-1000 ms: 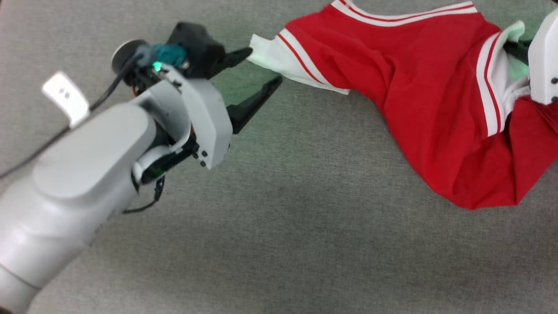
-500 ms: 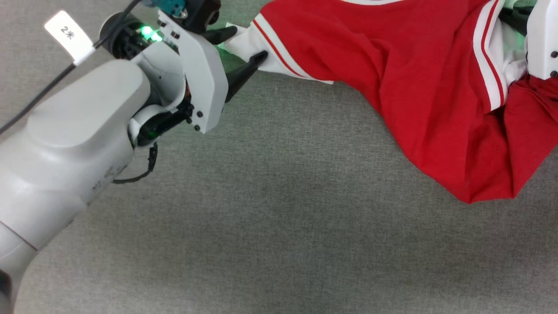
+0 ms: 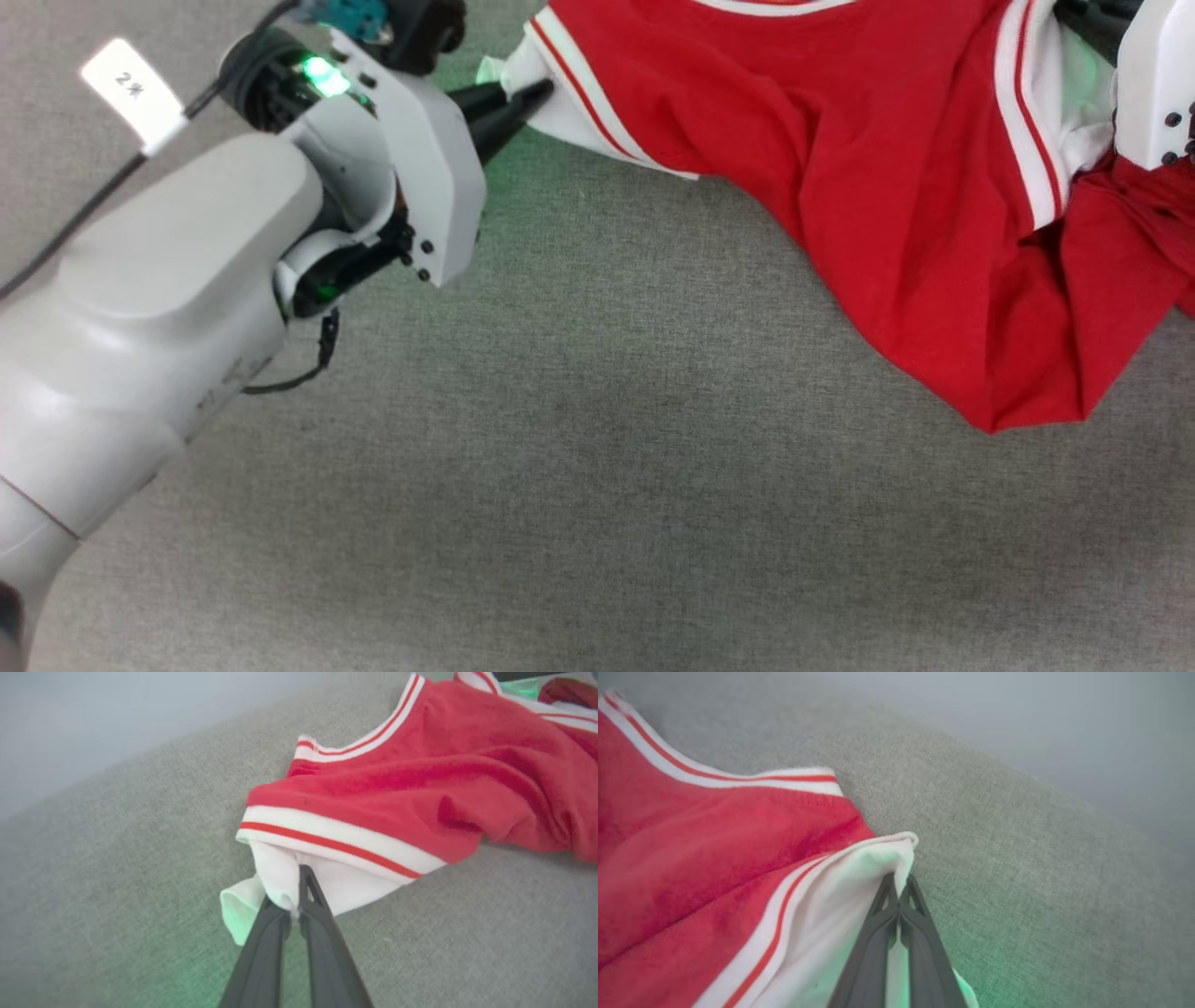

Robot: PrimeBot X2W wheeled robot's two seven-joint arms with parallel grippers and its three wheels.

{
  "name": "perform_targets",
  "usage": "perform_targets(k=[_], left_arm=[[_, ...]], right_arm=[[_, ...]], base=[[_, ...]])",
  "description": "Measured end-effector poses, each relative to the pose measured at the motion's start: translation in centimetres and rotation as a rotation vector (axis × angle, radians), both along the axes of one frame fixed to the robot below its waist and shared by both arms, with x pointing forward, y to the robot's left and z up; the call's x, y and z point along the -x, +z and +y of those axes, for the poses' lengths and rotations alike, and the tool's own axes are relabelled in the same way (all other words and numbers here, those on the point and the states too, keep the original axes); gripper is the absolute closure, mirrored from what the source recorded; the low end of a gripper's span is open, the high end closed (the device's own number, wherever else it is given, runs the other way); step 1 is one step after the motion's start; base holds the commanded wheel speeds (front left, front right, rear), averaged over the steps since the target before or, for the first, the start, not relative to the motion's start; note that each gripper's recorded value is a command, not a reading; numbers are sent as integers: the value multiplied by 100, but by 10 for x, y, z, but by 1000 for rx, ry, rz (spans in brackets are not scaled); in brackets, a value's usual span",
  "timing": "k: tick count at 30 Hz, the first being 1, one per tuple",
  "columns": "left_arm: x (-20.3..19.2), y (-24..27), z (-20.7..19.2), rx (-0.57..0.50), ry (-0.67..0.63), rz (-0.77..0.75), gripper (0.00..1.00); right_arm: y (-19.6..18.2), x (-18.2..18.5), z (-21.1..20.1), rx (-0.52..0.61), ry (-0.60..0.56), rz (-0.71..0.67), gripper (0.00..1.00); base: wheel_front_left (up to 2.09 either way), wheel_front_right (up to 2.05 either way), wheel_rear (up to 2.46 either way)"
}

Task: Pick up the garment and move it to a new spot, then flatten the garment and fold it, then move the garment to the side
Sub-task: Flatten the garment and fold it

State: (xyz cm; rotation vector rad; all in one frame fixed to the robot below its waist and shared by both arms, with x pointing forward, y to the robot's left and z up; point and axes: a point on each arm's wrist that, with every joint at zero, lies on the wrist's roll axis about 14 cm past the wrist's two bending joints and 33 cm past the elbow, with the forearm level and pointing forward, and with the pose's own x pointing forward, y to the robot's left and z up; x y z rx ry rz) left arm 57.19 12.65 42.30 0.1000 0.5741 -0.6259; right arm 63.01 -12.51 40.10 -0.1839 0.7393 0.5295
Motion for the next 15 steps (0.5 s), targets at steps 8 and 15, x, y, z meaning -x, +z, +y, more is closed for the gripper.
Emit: perform_targets(k=[8,15], left_arm=[[-22,40,13,71,89,-125,100],[-71,108,8,218,186,-287,100]], right_arm=[[59,-18,-5,-86,-31,-216,100],[143,-60,-46,-104,-170,-508,100]], base=[[0,0,0],[0,0,0]])
